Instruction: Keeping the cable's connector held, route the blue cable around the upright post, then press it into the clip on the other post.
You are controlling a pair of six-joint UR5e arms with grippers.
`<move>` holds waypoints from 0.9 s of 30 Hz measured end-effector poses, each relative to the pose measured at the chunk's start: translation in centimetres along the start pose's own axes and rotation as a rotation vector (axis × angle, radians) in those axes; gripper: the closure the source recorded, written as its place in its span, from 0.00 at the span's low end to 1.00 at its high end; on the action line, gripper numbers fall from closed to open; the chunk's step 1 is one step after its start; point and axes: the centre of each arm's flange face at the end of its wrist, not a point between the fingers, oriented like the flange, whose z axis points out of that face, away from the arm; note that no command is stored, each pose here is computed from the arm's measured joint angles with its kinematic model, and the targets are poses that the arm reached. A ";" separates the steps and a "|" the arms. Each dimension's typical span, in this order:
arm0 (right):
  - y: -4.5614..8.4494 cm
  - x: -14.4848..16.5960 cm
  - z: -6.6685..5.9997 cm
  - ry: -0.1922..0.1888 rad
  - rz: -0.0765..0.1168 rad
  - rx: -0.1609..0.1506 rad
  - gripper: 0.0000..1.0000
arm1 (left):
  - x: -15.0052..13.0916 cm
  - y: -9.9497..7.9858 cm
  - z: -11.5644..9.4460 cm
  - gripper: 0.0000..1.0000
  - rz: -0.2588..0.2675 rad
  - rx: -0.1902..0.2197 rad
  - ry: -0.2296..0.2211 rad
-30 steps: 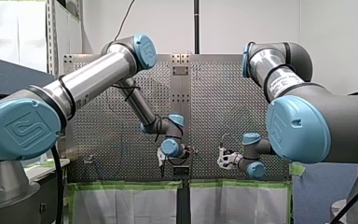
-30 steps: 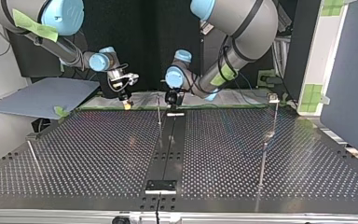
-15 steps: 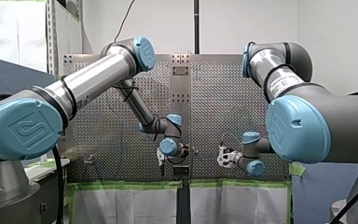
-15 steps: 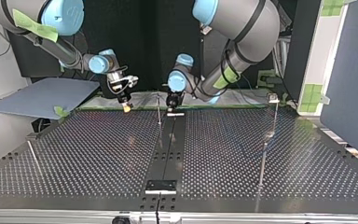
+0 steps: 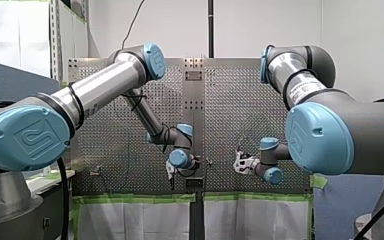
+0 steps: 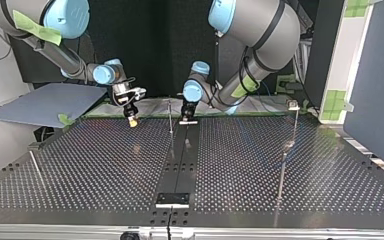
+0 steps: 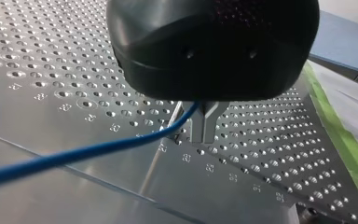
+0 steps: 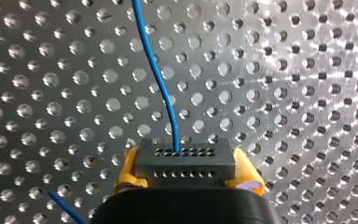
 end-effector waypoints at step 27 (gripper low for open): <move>2.1 0.6 1.0 0.016 -0.002 -0.022 1.00 | -0.8 0.7 0.5 1.00 0.018 -0.042 -0.040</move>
